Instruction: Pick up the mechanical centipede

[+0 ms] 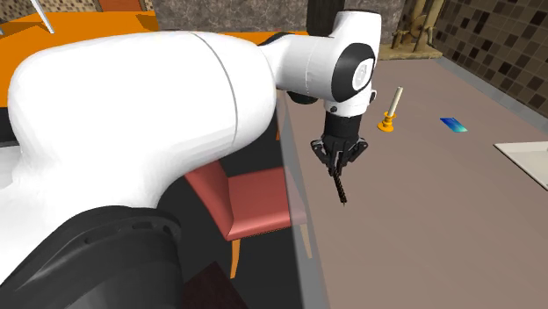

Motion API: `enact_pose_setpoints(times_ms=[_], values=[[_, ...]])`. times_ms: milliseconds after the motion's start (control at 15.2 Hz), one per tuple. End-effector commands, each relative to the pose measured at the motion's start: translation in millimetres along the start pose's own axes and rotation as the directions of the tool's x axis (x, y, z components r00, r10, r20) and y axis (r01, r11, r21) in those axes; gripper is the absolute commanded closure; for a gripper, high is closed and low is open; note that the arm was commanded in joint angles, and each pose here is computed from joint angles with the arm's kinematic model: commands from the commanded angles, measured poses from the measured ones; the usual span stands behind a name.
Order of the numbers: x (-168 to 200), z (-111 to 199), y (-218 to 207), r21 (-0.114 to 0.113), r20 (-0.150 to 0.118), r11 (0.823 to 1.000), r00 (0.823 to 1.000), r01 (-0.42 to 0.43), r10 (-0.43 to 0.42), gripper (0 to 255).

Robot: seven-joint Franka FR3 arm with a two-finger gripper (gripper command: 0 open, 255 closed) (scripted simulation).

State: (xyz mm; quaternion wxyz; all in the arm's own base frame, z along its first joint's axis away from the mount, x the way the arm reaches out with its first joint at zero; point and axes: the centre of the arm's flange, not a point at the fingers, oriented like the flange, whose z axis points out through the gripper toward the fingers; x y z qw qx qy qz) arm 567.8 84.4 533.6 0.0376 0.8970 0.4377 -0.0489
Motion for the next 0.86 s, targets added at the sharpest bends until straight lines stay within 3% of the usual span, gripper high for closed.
enact_pose_setpoints(times_ms=[0,792], values=[[-1.0,-9.6,0.0,0.000,0.000,1.000,1.000,0.000,0.000,255],[-7.5,-62.8,1.3,0.000,0.000,1.000,1.000,0.000,0.000,255]])
